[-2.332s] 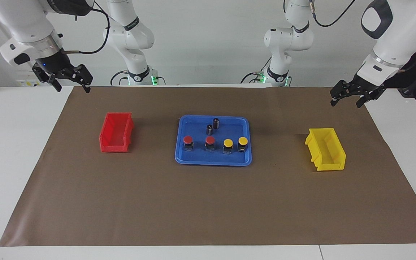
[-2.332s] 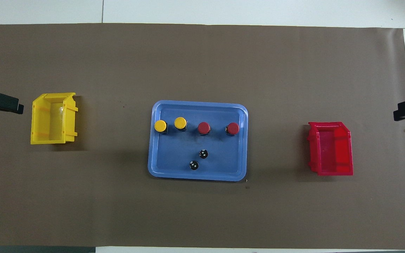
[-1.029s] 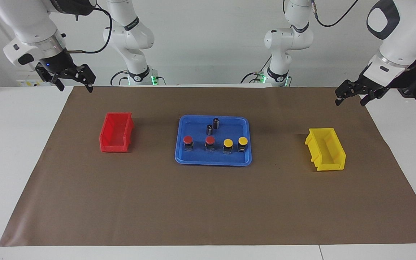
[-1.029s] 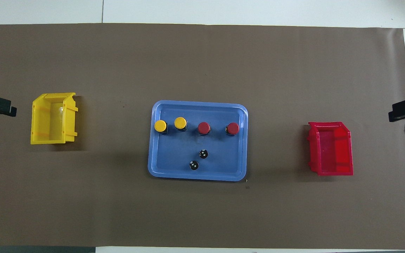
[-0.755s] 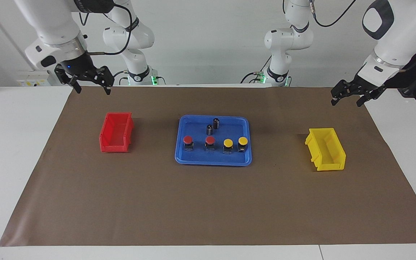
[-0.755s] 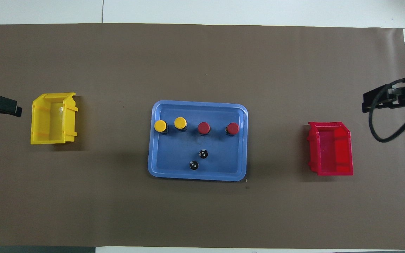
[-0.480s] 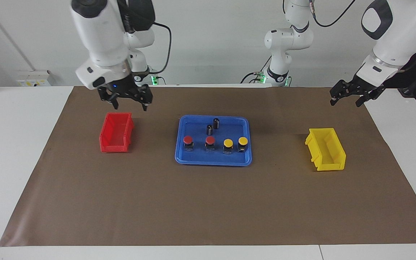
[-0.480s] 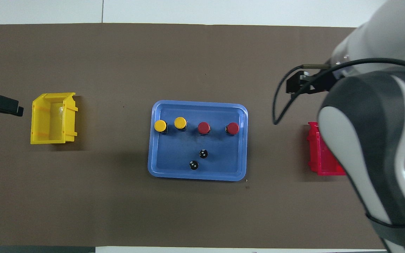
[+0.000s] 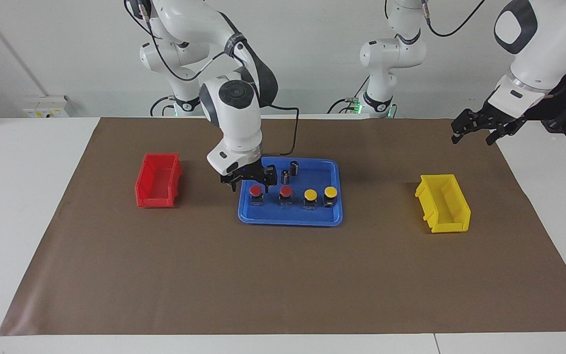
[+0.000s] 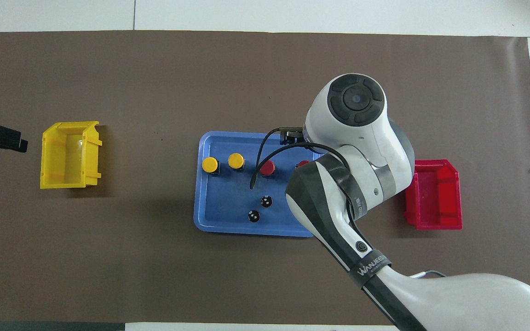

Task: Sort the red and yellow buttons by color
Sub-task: 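Reach the right gripper to the red button nearest the red bin, then grasp and lift the red button with the right gripper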

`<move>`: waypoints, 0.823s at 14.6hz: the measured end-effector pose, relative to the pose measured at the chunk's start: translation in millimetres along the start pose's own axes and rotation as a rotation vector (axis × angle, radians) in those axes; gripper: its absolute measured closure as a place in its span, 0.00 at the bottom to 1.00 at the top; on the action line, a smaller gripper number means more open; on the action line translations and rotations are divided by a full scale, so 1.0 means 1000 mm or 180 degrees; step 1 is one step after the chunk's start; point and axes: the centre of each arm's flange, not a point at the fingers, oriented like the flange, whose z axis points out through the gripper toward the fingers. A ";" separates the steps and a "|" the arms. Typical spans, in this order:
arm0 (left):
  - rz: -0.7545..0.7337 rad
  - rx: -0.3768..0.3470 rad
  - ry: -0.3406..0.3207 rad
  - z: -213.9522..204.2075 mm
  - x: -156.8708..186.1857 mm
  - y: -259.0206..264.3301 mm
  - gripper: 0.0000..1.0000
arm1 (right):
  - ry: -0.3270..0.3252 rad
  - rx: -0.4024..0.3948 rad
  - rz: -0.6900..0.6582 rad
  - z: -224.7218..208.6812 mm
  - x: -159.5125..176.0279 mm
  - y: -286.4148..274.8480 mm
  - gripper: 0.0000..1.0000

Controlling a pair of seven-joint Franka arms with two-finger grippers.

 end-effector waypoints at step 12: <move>0.0000 0.0000 0.0000 0.000 0.000 0.000 0.00 | -0.0041 -0.0023 -0.0048 0.047 -0.023 0.004 0.19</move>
